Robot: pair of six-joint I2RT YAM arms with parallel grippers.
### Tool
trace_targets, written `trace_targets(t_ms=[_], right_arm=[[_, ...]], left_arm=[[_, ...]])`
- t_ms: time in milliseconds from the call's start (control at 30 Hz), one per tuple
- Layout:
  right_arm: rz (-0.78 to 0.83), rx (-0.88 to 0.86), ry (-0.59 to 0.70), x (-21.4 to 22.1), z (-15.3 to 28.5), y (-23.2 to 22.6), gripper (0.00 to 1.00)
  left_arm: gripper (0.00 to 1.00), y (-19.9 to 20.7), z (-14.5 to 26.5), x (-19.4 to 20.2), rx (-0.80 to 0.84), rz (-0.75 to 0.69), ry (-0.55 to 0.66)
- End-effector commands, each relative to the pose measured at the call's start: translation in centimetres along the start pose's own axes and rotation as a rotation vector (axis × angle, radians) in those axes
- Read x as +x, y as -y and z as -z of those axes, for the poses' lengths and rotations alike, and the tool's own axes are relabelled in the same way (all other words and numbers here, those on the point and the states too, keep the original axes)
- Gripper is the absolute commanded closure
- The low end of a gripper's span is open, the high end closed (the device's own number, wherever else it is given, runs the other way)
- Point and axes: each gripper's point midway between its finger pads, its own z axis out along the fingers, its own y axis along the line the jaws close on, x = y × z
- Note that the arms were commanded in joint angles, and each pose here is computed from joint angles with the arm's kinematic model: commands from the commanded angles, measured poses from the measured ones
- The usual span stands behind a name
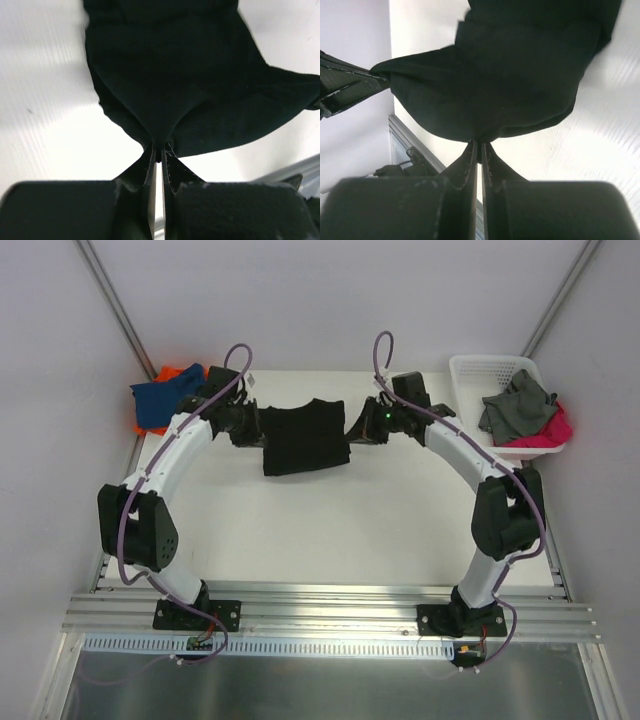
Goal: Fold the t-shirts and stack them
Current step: Fold the tshirt
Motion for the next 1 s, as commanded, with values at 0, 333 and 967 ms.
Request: trace_targets(t_ms=[0,333,967], right_arm=[[0.062,-0.043,0.087,-4.6,0.6,-1.7,1.00],[0.085,-0.052,0.157,-13.0,-6.7,1.8,1.00],[0.100,-0.086,0.227,-16.4,-7.9,1.3,1.00]], left_arm=[[1.00,-0.5,0.1,-3.8,-0.035,-0.040,0.079],[1.00,-5.8,-8.5,-11.9,-0.199,-0.038,0.163],[1.00,-4.4,-6.2,-18.8,-0.259,-0.075,0.391]])
